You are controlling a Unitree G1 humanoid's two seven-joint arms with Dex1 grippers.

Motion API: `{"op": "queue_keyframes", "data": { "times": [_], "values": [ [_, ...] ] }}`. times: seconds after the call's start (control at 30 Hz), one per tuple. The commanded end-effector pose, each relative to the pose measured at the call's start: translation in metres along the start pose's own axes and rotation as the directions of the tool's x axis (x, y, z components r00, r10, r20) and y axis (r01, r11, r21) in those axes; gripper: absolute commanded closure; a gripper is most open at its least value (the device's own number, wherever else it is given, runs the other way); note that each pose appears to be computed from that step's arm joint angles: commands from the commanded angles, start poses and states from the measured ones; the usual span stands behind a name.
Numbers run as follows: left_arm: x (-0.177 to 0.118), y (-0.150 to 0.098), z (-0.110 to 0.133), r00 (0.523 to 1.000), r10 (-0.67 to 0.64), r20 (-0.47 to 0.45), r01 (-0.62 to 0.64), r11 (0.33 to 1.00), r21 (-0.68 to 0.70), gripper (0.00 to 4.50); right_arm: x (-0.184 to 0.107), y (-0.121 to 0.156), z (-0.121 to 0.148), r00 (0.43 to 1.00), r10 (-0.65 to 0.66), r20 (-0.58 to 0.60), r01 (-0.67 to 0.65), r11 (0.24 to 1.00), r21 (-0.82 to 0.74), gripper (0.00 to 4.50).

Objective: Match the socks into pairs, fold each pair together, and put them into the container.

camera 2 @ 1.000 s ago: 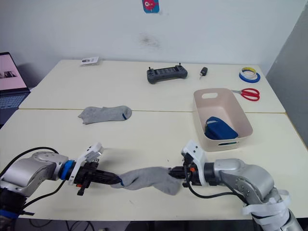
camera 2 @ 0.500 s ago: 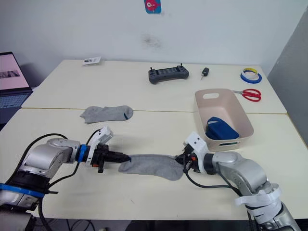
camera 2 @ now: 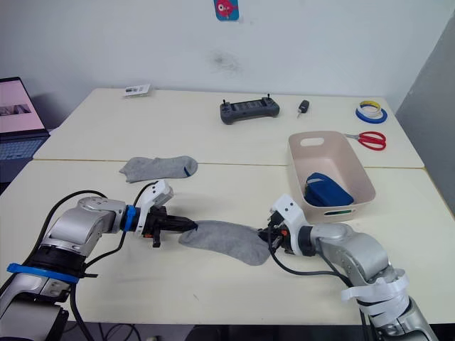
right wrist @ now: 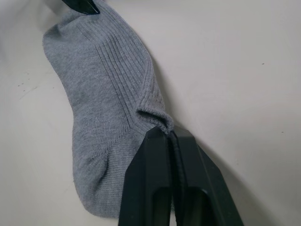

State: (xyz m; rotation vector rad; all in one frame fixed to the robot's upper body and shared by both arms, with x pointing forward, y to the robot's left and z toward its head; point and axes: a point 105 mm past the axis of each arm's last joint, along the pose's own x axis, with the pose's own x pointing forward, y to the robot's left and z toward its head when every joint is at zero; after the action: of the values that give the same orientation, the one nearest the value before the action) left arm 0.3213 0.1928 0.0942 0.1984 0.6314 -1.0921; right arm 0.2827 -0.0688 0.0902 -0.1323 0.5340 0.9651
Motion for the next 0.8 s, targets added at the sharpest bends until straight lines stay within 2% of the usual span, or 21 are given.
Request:
{"op": "queue_keyframes", "data": {
  "times": [0.03,0.3,0.4,0.53,0.67,0.8],
  "values": [
    [-0.009,0.01,0.001,0.996,0.084,0.01,-0.084,0.995,0.053,3.33,-0.008,-0.005,0.017,0.997,-0.03,0.073,0.033,0.999,-0.032,2.84],
    [-0.04,0.004,0.006,0.993,0.098,0.072,-0.109,0.98,0.165,0.89,-0.031,0.002,0.037,0.985,-0.021,0.169,0.055,0.978,-0.199,0.01],
    [-0.051,-0.01,0.007,0.993,0.051,0.103,-0.076,0.962,0.263,0.01,-0.039,0.011,0.042,0.981,0.021,0.192,0.045,0.942,-0.333,0.0],
    [-0.054,-0.032,0.009,0.993,-0.03,0.114,-0.025,0.889,0.456,0.01,-0.045,0.028,0.042,0.973,0.112,0.2,-0.022,0.914,-0.406,0.0],
    [-0.042,-0.051,0.004,0.994,-0.096,0.061,0.042,0.808,0.588,0.01,-0.046,0.042,0.037,0.969,0.178,0.173,-0.084,0.892,-0.445,0.0],
    [-0.024,-0.063,-0.009,0.989,-0.148,-0.004,0.115,0.75,0.651,0.01,-0.045,0.049,0.03,0.969,0.206,0.139,-0.12,0.876,-0.467,0.0]
  ]
}}
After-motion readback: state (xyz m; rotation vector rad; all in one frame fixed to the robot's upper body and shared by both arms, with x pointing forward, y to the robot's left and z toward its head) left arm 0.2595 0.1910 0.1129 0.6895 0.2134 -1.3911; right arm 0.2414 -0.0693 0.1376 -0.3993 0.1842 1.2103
